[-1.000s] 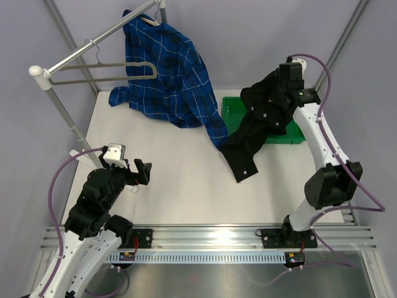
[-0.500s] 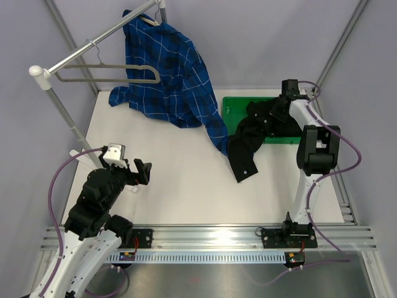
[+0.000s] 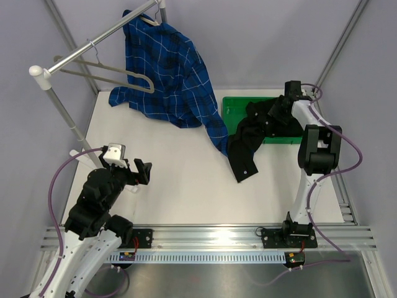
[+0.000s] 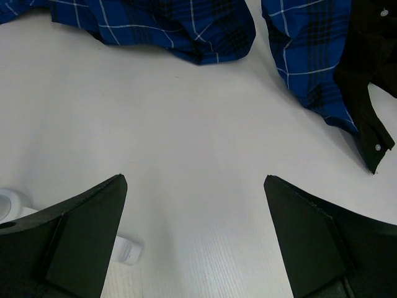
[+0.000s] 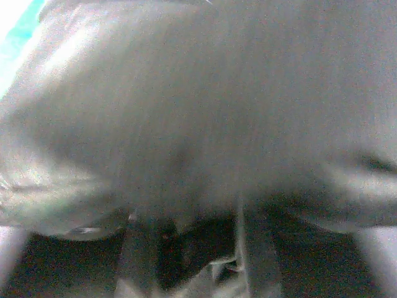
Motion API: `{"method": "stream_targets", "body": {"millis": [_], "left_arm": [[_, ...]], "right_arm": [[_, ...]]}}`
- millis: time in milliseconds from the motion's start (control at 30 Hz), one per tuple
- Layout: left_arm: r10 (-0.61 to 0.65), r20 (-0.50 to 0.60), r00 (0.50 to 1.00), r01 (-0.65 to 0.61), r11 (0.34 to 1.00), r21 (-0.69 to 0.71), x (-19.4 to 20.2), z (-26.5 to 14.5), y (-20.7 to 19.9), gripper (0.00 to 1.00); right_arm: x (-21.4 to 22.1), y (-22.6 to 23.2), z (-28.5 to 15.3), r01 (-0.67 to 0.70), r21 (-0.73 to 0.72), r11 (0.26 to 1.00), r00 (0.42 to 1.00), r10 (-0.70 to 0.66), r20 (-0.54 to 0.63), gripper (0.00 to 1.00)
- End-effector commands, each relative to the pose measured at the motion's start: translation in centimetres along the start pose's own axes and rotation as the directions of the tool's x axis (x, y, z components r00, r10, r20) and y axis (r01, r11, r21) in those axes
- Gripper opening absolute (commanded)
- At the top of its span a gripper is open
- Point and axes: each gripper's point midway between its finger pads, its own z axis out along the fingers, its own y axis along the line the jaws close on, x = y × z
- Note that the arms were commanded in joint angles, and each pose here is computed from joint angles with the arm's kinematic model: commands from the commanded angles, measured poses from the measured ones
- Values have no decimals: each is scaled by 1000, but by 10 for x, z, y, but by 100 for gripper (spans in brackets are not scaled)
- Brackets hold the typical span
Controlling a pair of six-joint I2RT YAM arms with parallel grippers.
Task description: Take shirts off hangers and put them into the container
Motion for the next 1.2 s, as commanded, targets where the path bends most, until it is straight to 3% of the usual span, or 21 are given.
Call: {"method": "stream_targets", "body": {"millis": [0, 67, 200, 300, 500, 833, 1167], "left_arm": [[-11, 35, 999, 11, 1000, -1, -9, 4, -1, 99], [-11, 36, 999, 11, 1000, 1, -9, 3, -1, 99], [-13, 38, 999, 13, 1000, 0, -10, 3, -1, 99], [-14, 39, 999, 15, 1000, -1, -9, 3, -1, 99], [-16, 43, 999, 17, 1000, -5, -10, 2, 0, 99], [-16, 29, 999, 16, 1000, -6, -7, 4, 0, 99], [-15, 20, 1000, 15, 1000, -10, -5, 5, 0, 99]], "right_arm": [[-41, 15, -73, 54, -50, 997, 986, -45, 161, 62], [-46, 19, -103, 83, -65, 994, 975, -67, 211, 77], [-42, 25, -152, 141, -91, 986, 951, -109, 289, 94], [-17, 37, -175, 202, -128, 971, 939, -155, 308, 99], [63, 71, -204, 335, -246, 910, 914, -251, 318, 100], [192, 98, -180, 421, -366, 830, 907, -378, 186, 95], [217, 110, -144, 447, -330, 831, 894, -418, 161, 84]]}}
